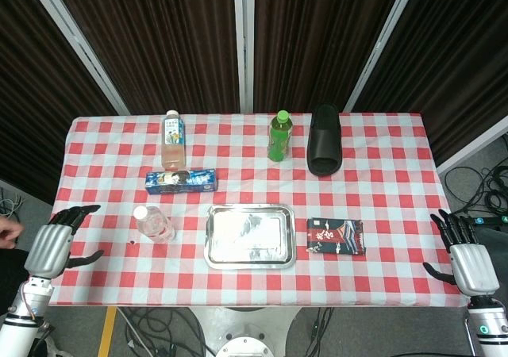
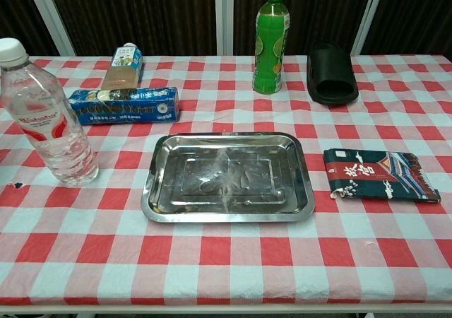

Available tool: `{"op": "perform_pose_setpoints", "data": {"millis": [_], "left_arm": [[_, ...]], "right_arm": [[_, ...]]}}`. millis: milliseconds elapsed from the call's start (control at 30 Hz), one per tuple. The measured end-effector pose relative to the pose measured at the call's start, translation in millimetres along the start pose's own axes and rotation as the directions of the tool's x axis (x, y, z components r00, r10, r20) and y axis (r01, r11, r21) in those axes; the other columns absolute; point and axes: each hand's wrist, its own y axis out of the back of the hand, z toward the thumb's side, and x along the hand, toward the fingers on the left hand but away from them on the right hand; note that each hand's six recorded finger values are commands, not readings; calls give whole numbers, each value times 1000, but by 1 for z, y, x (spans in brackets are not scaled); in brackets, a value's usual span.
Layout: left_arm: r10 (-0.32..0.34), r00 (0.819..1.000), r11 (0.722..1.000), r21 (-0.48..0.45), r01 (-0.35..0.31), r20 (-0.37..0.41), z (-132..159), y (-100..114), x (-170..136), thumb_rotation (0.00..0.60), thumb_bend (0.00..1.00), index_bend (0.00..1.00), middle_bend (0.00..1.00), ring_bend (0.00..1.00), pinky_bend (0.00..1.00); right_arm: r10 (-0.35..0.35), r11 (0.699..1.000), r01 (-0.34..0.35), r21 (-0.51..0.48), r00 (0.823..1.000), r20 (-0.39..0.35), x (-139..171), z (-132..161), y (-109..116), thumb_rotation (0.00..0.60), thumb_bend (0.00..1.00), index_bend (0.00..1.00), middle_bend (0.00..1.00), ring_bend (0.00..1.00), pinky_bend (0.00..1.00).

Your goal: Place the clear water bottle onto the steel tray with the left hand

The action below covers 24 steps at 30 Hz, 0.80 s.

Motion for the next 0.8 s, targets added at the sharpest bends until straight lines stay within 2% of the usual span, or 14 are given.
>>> {"op": "perform_pose_setpoints", "data": {"millis": [333, 433, 600, 733, 800], "left_arm": [[-8, 1000, 1000, -20, 8, 4, 3, -2, 0, 600, 144, 248, 349, 240, 236], [-15, 1000, 999, -51, 15, -5, 2, -4, 0, 600, 142, 248, 349, 240, 236], [-32, 999, 987, -159, 27, -29, 2, -13, 1, 600, 110, 246, 328, 219, 234], [-23, 999, 966, -258, 15, -27, 6, -21, 5, 600, 33, 204, 215, 141, 207], [-11, 1000, 947, -322, 3, -24, 10, -25, 7, 600, 10, 179, 183, 128, 200]], "right_arm": [[0, 1000, 0, -1, 1000, -3, 1, 1, 0, 600, 95, 0, 0, 0, 0], [-1, 1000, 1, 0, 1000, 1, 0, 0, 0, 600, 95, 0, 0, 0, 0], [1, 1000, -1, 1, 1000, 5, 1, -2, 0, 600, 95, 0, 0, 0, 0], [-2, 1000, 2, 1, 1000, 7, 1, -3, 1, 600, 96, 0, 0, 0, 0], [1, 1000, -1, 1, 1000, 9, 1, -3, 0, 600, 95, 0, 0, 0, 0]]}}
